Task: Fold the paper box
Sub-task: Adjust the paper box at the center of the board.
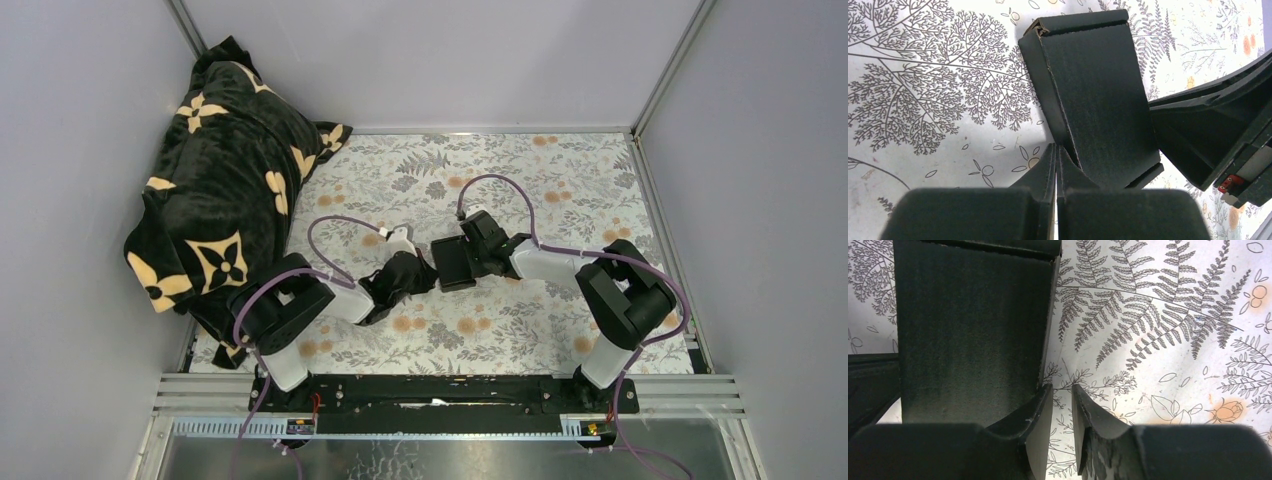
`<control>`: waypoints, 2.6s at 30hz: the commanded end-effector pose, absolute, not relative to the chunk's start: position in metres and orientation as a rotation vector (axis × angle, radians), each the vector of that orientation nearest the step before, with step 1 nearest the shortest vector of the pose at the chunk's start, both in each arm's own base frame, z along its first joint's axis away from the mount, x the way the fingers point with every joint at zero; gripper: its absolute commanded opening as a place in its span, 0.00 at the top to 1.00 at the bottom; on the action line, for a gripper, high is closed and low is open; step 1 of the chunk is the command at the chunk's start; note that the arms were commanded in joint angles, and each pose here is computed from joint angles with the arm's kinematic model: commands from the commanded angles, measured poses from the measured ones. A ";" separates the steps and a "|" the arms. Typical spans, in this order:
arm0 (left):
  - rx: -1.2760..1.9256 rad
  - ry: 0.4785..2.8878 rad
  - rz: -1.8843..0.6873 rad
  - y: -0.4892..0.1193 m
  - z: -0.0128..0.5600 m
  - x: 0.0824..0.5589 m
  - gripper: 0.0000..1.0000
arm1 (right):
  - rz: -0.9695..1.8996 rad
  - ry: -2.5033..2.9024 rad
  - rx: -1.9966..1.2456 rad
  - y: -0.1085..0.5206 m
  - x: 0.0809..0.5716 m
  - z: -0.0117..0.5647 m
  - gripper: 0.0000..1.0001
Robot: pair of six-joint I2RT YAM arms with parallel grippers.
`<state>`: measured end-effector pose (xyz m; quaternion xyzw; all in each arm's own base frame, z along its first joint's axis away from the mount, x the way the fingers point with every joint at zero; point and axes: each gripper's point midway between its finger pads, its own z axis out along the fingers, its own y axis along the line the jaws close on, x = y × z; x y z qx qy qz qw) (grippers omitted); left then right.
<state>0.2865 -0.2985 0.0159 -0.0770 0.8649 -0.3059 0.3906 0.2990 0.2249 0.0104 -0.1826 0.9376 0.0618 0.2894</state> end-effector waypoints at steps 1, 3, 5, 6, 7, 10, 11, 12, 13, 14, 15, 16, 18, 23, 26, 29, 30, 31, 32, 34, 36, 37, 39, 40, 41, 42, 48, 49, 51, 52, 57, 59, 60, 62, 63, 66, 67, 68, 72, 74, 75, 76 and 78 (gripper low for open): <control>-0.058 2.197 -1.107 -0.345 0.043 0.248 1.00 | 0.629 2.475 -0.603 0.305 0.267 0.014 0.69; -0.061 2.180 -1.114 -0.345 0.048 0.249 1.00 | 0.631 2.474 -0.601 0.305 0.266 0.014 0.69; -0.064 2.168 -1.119 -0.344 0.052 0.249 1.00 | 0.630 2.476 -0.601 0.305 0.266 0.013 0.69; -0.063 2.160 -1.124 -0.343 0.055 0.248 1.00 | 0.631 2.477 -0.601 0.305 0.266 0.013 0.69; -0.062 2.155 -1.127 -0.343 0.057 0.248 1.00 | 0.633 2.476 -0.602 0.305 0.266 0.013 0.69; -0.083 2.125 -1.113 -0.339 0.063 0.253 1.00 | 0.635 2.476 -0.605 0.305 0.265 0.013 0.69; -0.086 2.116 -1.117 -0.339 0.065 0.253 1.00 | 0.636 2.475 -0.604 0.305 0.266 0.013 0.69; -0.087 2.109 -1.119 -0.339 0.067 0.254 1.00 | 0.639 2.475 -0.604 0.305 0.265 0.014 0.69; -0.088 2.105 -1.121 -0.339 0.068 0.254 1.00 | 0.637 2.477 -0.605 0.305 0.265 0.013 0.69; -0.086 2.102 -1.122 -0.339 0.070 0.254 1.00 | 0.636 2.476 -0.606 0.305 0.265 0.013 0.69; -0.086 2.098 -1.124 -0.339 0.071 0.254 1.00 | 0.638 2.476 -0.607 0.305 0.265 0.013 0.69; -0.086 2.094 -1.126 -0.339 0.072 0.254 1.00 | 0.637 2.477 -0.607 0.305 0.265 0.013 0.69; -0.088 2.085 -1.128 -0.339 0.075 0.255 1.00 | 0.634 2.477 -0.607 0.304 0.265 0.014 0.69; -0.089 2.122 -1.086 -0.339 0.065 0.258 1.00 | 0.544 2.489 -0.586 0.294 0.271 0.014 0.67; -0.106 2.136 -1.079 -0.336 0.057 0.258 1.00 | 0.443 2.508 -0.594 0.281 0.278 0.013 0.67; -0.120 2.156 -1.046 -0.329 0.049 0.260 1.00 | 0.390 2.535 -0.553 0.267 0.287 0.012 0.66; -0.131 2.169 -1.022 -0.325 0.046 0.261 1.00 | 0.381 2.548 -0.529 0.261 0.289 0.011 0.65; -0.143 2.178 -1.002 -0.320 0.044 0.261 1.00 | 0.359 2.558 -0.493 0.253 0.293 0.011 0.64; -0.160 2.189 -0.976 -0.315 0.042 0.263 1.00 | 0.329 2.569 -0.458 0.243 0.296 0.011 0.64; -0.190 2.226 -0.894 -0.300 0.036 0.265 1.00 | 0.298 2.578 -0.418 0.230 0.302 0.012 0.62; -0.221 2.252 -0.805 -0.284 0.031 0.268 1.00 | 0.288 2.569 -0.391 0.222 0.309 0.016 0.61; -0.236 2.270 -0.756 -0.275 0.029 0.267 1.00 | 0.281 2.567 -0.381 0.219 0.312 0.018 0.60; -0.250 2.269 -0.704 -0.264 0.032 0.268 0.99 | 0.264 2.569 -0.375 0.215 0.318 0.020 0.60; -0.254 2.267 -0.681 -0.260 0.034 0.269 0.99 | 0.262 2.565 -0.378 0.215 0.321 0.022 0.59; -0.256 2.265 -0.660 -0.256 0.037 0.270 0.98 | 0.256 2.561 -0.377 0.214 0.325 0.023 0.59; -0.261 2.257 -0.643 -0.252 0.040 0.272 0.98 | 0.252 2.557 -0.380 0.214 0.329 0.025 0.59; -0.272 2.249 -0.609 -0.243 0.038 0.288 0.97 | 0.258 2.526 -0.407 0.220 0.357 0.031 0.59; -0.270 2.250 -0.604 -0.244 0.037 0.291 0.97 | 0.265 2.526 -0.414 0.221 0.359 0.031 0.59; -0.267 2.258 -0.595 -0.245 0.033 0.296 0.97 | 0.267 2.524 -0.423 0.223 0.365 0.030 0.59; -0.265 2.263 -0.593 -0.247 0.030 0.299 0.97 | 0.276 2.525 -0.429 0.224 0.367 0.029 0.59; -0.256 2.250 -0.605 -0.254 0.026 0.313 0.98 | 0.325 2.539 -0.463 0.233 0.367 0.022 0.60; -0.248 2.246 -0.601 -0.258 0.026 0.319 0.98 | 0.356 2.541 -0.468 0.236 0.364 0.021 0.61; -0.244 2.246 -0.595 -0.259 0.025 0.323 0.98 | 0.370 2.544 -0.471 0.237 0.362 0.020 0.62; -0.237 2.238 -0.594 -0.264 0.026 0.332 0.99 | 0.400 2.543 -0.470 0.239 0.359 0.019 0.62; -0.232 2.236 -0.593 -0.265 0.026 0.335 0.99 | 0.410 2.544 -0.468 0.240 0.356 0.018 0.62; -0.217 2.241 -0.593 -0.272 0.021 0.344 1.00 | 0.451 2.553 -0.485 0.244 0.349 0.015 0.63; -0.210 2.246 -0.602 -0.277 0.020 0.347 1.00 | 0.457 2.556 -0.495 0.246 0.347 0.013 0.63; -0.205 2.255 -0.612 -0.281 0.018 0.348 1.00 | 0.465 2.558 -0.509 0.249 0.346 0.013 0.63; -0.190 2.275 -0.667 -0.296 0.012 0.352 1.00 | 0.496 2.563 -0.566 0.262 0.341 0.011 0.64; -0.175 2.285 -0.681 -0.302 0.011 0.353 1.00 | 0.499 2.561 -0.584 0.269 0.340 0.011 0.64; -0.167 2.289 -0.689 -0.304 0.010 0.353 1.00 | 0.502 2.561 -0.587 0.271 0.340 0.011 0.64; -0.163 2.293 -0.692 -0.305 0.010 0.353 1.00 | 0.503 2.560 -0.590 0.273 0.340 0.011 0.64; -0.148 2.303 -0.708 -0.310 0.009 0.352 1.00 | 0.504 2.562 -0.589 0.274 0.339 0.010 0.64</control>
